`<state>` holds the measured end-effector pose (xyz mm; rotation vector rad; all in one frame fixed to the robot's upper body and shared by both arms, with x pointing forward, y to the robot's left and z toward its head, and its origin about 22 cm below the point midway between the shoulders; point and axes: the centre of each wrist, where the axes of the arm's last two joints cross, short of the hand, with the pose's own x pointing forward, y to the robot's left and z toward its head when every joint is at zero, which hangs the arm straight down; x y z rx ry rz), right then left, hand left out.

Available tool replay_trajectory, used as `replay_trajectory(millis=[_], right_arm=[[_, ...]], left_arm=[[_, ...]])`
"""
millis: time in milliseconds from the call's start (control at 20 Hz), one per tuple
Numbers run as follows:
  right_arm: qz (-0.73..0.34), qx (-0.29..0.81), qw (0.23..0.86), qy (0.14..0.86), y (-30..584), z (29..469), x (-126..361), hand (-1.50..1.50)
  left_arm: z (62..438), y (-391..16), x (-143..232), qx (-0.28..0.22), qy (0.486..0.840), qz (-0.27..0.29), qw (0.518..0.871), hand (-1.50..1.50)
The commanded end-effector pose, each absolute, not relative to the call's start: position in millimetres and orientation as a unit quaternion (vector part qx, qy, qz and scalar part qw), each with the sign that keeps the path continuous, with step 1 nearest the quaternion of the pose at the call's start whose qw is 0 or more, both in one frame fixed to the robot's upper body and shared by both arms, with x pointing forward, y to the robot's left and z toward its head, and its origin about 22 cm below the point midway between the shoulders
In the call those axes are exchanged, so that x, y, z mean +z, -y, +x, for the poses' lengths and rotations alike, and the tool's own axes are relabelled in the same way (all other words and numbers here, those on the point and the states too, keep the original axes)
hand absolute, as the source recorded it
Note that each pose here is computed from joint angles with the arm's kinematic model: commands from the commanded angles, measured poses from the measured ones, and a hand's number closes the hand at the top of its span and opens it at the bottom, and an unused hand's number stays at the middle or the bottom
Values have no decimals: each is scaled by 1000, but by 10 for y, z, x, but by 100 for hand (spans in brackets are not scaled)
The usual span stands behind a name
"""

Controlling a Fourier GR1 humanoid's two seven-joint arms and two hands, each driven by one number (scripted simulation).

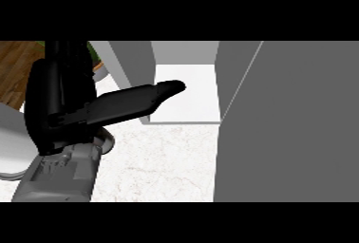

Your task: Pick up the wine, place it into the cabinet and close the cabinet

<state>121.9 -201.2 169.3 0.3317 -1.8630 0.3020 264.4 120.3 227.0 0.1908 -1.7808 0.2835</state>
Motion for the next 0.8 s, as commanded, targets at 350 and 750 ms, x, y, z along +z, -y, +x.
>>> replay_trajectory(millis=[350,750], right_arm=[[140,121,540,821,2168,767,2103,-150],[147,122,542,819,2110,807,2076,-150]], left_arm=[[2549,-1455,2397,136,766,115,617,-150],[2352,-1916,2253,137,760,156,616,-150]])
